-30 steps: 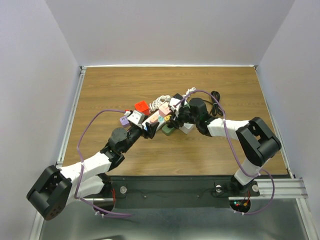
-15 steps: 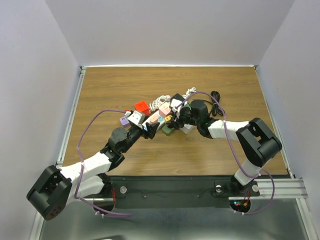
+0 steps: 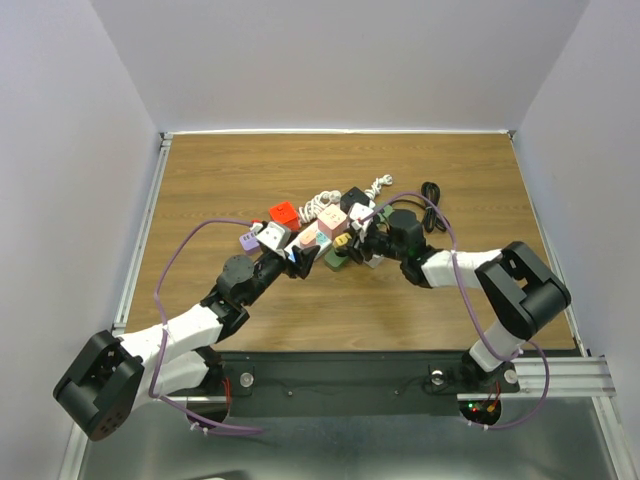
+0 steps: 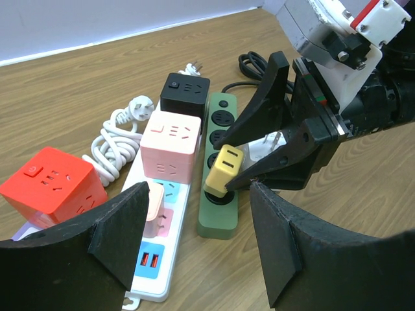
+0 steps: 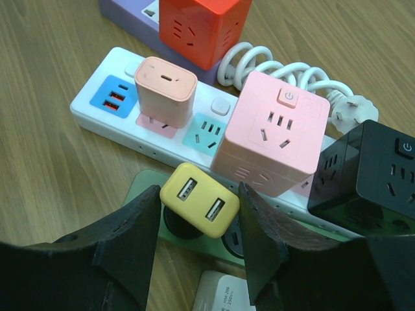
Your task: Insert the plug
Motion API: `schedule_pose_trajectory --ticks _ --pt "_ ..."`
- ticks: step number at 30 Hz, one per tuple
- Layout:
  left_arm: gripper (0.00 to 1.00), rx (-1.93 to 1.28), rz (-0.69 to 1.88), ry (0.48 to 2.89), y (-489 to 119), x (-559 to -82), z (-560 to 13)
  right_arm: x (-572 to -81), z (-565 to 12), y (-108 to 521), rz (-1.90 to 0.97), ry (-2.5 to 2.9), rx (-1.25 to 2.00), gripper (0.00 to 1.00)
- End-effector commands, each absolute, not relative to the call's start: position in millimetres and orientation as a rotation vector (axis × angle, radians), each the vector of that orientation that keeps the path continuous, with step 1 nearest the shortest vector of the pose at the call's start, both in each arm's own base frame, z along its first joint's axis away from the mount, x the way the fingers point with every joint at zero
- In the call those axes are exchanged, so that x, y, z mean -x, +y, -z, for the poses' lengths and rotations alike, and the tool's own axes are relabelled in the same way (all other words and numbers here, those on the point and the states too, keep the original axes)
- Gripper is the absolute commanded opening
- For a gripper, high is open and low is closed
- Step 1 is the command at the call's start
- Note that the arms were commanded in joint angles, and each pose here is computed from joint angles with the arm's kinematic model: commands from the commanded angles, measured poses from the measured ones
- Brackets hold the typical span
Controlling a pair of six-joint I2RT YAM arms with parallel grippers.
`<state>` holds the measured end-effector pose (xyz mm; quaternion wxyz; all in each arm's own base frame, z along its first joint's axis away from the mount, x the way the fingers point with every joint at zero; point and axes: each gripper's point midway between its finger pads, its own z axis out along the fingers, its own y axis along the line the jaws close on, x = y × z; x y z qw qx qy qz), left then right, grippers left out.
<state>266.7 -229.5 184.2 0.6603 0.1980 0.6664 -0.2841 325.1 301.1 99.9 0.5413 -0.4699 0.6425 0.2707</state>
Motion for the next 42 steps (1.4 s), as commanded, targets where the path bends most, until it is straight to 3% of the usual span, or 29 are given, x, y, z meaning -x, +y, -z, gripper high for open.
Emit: schedule_pose_trajectory --ticks 1,16,25,42 --pt "0.73 -0.437 0.659 1.411 -233 -271 -217 -310 -66 298 -0.664 1.659 1.121 0.0" --pt "0.73 -0.494 0.689 1.407 -244 -269 -216 -309 -63 298 -0.628 1.699 1.095 0.0" --pt "0.63 -0.673 0.693 1.383 -278 -249 -204 -306 -116 292 -0.644 1.649 0.99 0.0" --pt "0.63 -0.715 0.573 1.419 -299 -244 -187 -258 -190 284 -0.851 1.588 0.877 0.01"
